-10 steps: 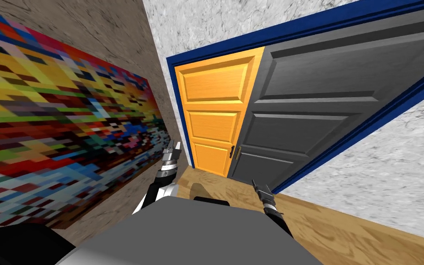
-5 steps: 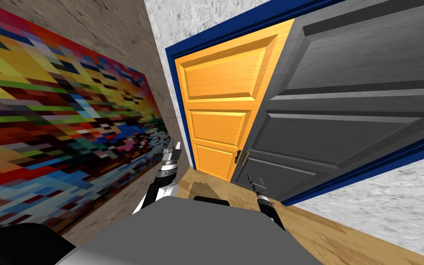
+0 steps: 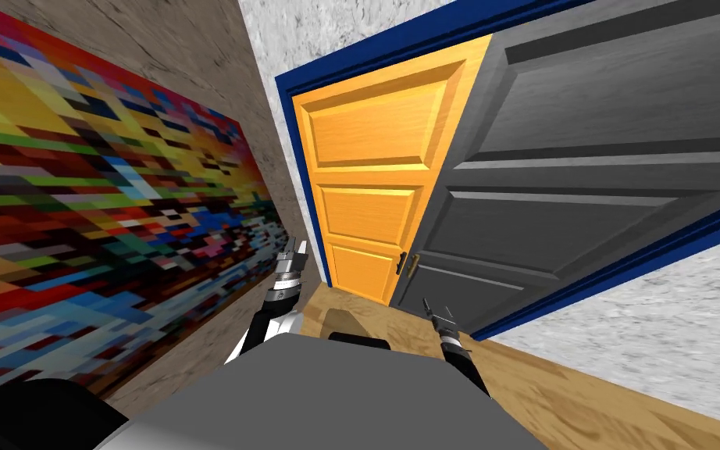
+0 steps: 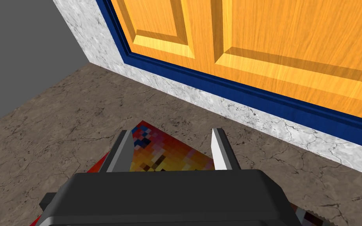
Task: Pull the door open
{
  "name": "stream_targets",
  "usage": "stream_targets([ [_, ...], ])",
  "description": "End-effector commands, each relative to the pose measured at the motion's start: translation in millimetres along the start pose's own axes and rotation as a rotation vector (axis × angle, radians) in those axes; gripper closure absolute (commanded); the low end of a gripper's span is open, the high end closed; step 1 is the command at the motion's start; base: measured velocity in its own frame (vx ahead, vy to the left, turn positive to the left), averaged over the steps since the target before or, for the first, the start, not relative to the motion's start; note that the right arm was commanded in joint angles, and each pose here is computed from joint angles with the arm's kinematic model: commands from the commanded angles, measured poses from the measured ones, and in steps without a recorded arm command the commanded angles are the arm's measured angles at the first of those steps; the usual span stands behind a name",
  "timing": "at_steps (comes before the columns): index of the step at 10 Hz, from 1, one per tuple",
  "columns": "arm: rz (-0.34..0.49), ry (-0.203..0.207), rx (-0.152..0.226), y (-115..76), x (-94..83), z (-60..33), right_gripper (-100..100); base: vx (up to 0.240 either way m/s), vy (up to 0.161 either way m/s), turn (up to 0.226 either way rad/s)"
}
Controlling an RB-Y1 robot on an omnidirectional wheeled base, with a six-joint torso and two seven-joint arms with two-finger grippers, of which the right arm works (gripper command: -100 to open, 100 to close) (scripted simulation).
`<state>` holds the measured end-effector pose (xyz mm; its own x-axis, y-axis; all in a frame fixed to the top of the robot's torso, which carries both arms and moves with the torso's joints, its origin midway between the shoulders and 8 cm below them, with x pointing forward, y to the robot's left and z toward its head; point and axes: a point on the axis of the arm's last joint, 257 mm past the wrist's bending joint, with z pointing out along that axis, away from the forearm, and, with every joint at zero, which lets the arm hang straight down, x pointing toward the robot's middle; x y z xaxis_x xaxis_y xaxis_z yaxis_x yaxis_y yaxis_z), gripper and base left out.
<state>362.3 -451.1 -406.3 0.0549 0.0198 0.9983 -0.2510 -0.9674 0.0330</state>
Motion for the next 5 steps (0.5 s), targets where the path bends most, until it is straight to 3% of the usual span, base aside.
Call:
stream_targets([
  [1,-0.021,-0.027,-0.031,25.2,-8.9,-12.1,-100,-0.175,-0.038,-0.129],
  [3,-0.031,-0.039,-0.045,35.2,-12.3,-17.2,-100,-0.1,-0.018,-0.058],
  [5,-0.076,-0.09,-0.108,79.1,-24.2,-39.7,-100,-0.135,-0.047,-0.195],
])
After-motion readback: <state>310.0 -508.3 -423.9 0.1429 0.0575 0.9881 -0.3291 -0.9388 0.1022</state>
